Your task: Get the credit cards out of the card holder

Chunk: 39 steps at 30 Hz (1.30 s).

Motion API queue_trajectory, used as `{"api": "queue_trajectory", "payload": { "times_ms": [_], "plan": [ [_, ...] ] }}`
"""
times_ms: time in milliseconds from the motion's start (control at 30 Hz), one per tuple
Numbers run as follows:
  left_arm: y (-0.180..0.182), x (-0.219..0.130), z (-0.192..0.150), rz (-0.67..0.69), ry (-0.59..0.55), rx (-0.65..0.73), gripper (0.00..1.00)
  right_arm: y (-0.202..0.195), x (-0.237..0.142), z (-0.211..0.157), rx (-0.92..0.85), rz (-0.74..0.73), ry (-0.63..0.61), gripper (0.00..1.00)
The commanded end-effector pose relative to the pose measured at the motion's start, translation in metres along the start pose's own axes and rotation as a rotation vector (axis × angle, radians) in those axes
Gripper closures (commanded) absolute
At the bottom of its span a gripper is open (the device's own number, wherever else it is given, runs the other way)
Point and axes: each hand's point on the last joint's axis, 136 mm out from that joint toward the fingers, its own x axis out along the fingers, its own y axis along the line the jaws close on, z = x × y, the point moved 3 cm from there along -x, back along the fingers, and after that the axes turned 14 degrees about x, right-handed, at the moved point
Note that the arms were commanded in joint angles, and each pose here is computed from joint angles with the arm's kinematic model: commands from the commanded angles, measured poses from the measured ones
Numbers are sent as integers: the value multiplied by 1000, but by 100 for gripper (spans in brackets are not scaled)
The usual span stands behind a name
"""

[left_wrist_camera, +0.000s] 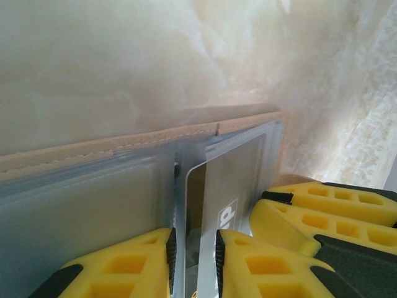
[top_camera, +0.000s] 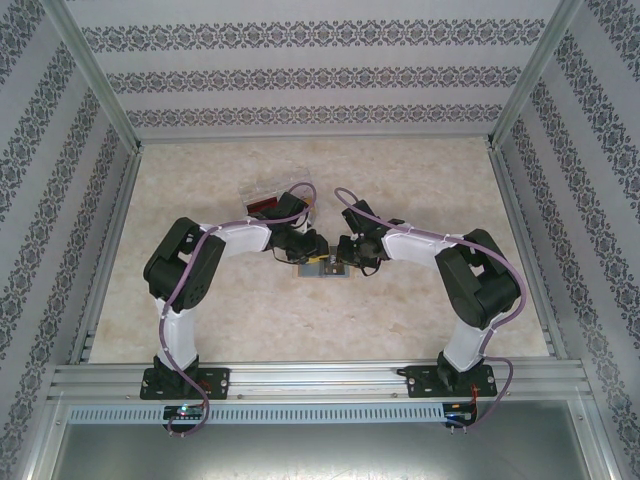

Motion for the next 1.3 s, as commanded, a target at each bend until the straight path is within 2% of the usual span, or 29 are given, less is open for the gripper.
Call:
{"api": "queue_trajectory", "payload": {
  "times_ms": [0, 100, 600, 933, 1267],
  "plan": [
    [-7, 9, 1, -64, 5, 17, 74, -13, 9, -7, 8, -29, 38, 79],
    [-12, 9, 1, -116, -2, 15, 76, -13, 9, -7, 9, -29, 37, 79],
    [-19, -15, 6, -192, -63, 45, 84, -22, 12, -8, 11, -71, 31, 79],
    [-15, -16, 4, -179, -66, 39, 92, -27, 12, -9, 21, -96, 35, 79],
    [6, -35, -2, -130, -99, 25, 95, -31, 12, -9, 35, -101, 43, 79]
  ]
}}
